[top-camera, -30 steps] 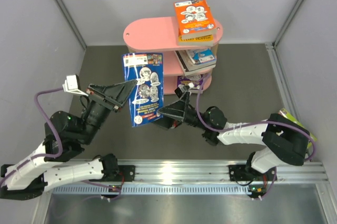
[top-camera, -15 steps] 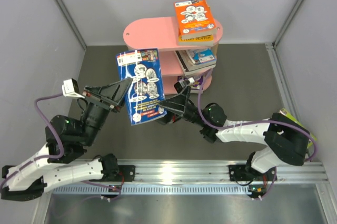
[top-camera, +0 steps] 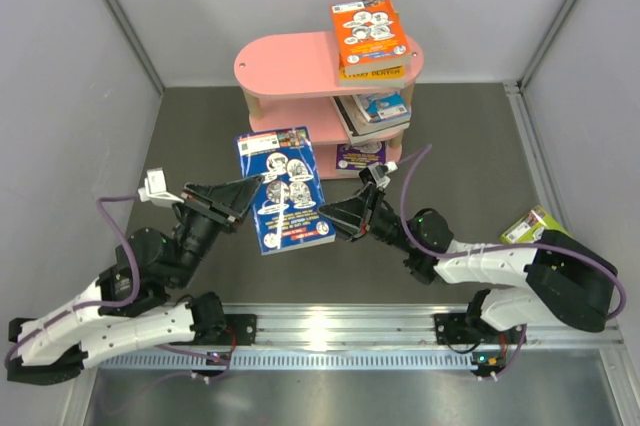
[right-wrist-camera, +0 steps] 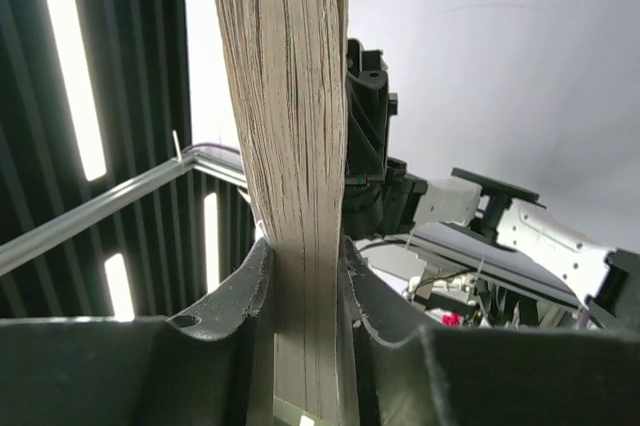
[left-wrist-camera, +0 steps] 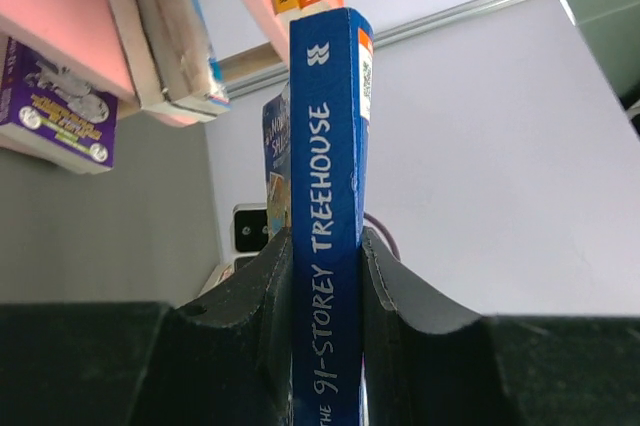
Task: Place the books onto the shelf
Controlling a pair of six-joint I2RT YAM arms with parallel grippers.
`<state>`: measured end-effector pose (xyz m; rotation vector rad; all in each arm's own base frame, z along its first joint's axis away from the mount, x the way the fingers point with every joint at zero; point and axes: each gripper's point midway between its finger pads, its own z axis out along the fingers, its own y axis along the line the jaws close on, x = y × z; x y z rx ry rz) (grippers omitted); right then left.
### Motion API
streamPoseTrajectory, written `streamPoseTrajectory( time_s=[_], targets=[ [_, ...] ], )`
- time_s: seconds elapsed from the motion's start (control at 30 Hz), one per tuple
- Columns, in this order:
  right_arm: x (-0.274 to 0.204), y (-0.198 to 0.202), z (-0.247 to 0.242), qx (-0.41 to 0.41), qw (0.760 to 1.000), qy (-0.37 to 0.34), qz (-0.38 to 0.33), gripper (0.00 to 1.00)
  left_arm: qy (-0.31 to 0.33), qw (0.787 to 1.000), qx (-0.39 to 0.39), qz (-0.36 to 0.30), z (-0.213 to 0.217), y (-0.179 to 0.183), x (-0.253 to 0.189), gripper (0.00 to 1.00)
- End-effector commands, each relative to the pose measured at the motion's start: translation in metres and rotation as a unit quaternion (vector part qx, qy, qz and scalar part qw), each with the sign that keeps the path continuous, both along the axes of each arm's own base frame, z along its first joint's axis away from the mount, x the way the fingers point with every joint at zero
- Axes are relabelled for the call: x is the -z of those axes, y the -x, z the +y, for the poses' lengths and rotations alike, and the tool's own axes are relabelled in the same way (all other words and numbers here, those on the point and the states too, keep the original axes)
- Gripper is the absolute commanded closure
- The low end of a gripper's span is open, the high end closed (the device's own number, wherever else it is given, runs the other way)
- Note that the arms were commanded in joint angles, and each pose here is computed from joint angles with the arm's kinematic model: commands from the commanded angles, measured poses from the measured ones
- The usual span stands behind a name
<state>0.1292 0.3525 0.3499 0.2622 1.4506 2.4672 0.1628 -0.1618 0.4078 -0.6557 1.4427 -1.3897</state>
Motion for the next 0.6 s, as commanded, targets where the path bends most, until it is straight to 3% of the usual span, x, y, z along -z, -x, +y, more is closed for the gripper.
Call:
streamPoseTrajectory(
  time_s=[0.0, 0.17, 0.23, 0.33, 0.47, 0.57],
  targets=[
    [-0.043, 0.006, -0.046, 0.033, 0.992, -0.107, -0.057, 1.00, 0.030, 1.000, -0.002, 0.000, 0.011, 0.003, -0.014, 1.00],
    [-0.017, 0.008, -0.050, 0.032, 0.995, -0.072, -0.056, 1.00, -0.037, 0.998, 0.024, 0.055, -0.006, 0.006, 0.037, 1.00],
    [0.008, 0.007, -0.054, 0.037, 0.997, -0.045, -0.041, 1.00, -0.084, 0.992, 0.030, 0.091, -0.009, 0.008, 0.076, 1.00],
    [0.053, 0.003, -0.058, 0.048, 0.999, 0.013, -0.016, 1.00, -0.107, 0.984, 0.046, 0.138, -0.015, 0.013, 0.122, 1.00],
    [0.120, -0.004, -0.054, 0.067, 0.988, 0.140, -0.008, 1.00, -0.134, 0.976, 0.058, 0.164, -0.023, 0.017, 0.165, 1.00],
    [0.157, -0.020, -0.055, 0.103, 0.964, 0.246, -0.011, 1.00, -0.158, 0.973, 0.041, 0.161, -0.024, 0.010, 0.186, 1.00]
  ],
)
